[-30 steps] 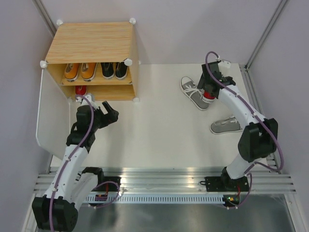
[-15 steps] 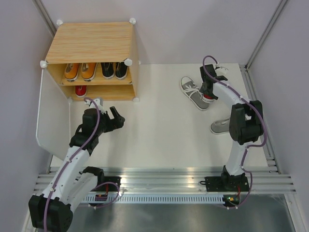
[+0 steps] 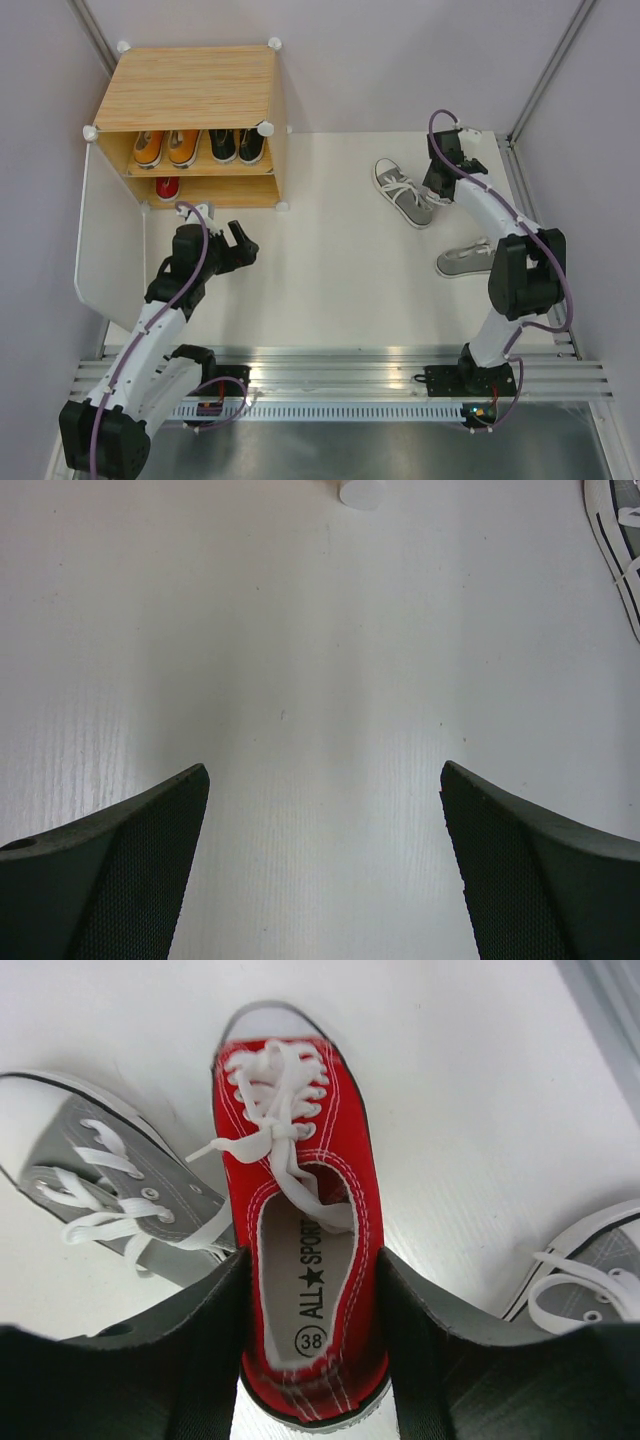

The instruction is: Place and organize the shoes in the shoe cabinet

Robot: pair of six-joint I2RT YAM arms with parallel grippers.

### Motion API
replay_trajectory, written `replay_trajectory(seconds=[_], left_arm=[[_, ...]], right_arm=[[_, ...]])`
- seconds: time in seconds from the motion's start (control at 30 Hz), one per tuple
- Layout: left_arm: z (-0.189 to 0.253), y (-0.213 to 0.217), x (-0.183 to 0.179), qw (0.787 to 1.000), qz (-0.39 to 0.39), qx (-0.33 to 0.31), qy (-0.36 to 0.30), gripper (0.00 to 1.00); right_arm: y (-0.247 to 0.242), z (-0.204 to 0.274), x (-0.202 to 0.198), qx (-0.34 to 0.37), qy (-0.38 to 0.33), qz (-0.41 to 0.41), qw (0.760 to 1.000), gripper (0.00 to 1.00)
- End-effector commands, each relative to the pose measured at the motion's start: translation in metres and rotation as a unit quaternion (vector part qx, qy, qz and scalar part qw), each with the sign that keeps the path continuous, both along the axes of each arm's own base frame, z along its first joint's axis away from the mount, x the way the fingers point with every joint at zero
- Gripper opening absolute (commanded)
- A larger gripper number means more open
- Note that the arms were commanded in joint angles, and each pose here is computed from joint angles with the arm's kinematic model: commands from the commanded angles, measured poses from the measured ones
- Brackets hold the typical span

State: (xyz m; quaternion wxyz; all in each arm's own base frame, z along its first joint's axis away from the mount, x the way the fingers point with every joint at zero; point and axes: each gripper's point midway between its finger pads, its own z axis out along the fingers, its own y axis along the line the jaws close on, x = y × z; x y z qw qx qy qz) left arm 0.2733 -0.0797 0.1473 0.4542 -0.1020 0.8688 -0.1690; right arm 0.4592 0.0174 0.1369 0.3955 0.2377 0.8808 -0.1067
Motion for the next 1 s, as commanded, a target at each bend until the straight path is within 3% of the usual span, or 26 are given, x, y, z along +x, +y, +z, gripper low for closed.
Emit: replay_trajectory(seconds=[0.0,0.23,0.5,0.63,0.87,0.97], left_arm=[[0.004,0.001,0.005,1.000,0.002,0.006,-0.011,0.99],[0.002,0.001,0.005,1.000,0.001,0.006,-0.010,0.99],[0.001,0.000,0.005,1.000,0.000,0.005,-0.006,0.99],[0.000,-0.001,0.005,1.000,-0.003,0.002,-0.005,0.99],[-0.001,-0.002,0.004,1.000,-0.003,0.002,-0.004,0.99],[0.000,-0.001,0.005,1.000,-0.002,0.002,-0.006,0.99]], right_arm=[[-0.003,0.069,0.009,-0.009,-0.088,0.020,0.996,0.01],[0.022,0.064,-0.004,0.043,-0.085,0.054,0.994,0.01],[0.028,0.003,-0.055,0.088,-0.017,0.019,0.996,0.01],[0.023,-0.006,-0.065,0.075,0.006,0.011,0.997,0.17],[0.027,-0.004,-0.061,0.077,0.038,0.016,0.996,0.35],[0.031,-0.012,-0.062,0.090,0.054,0.015,0.994,0.37]])
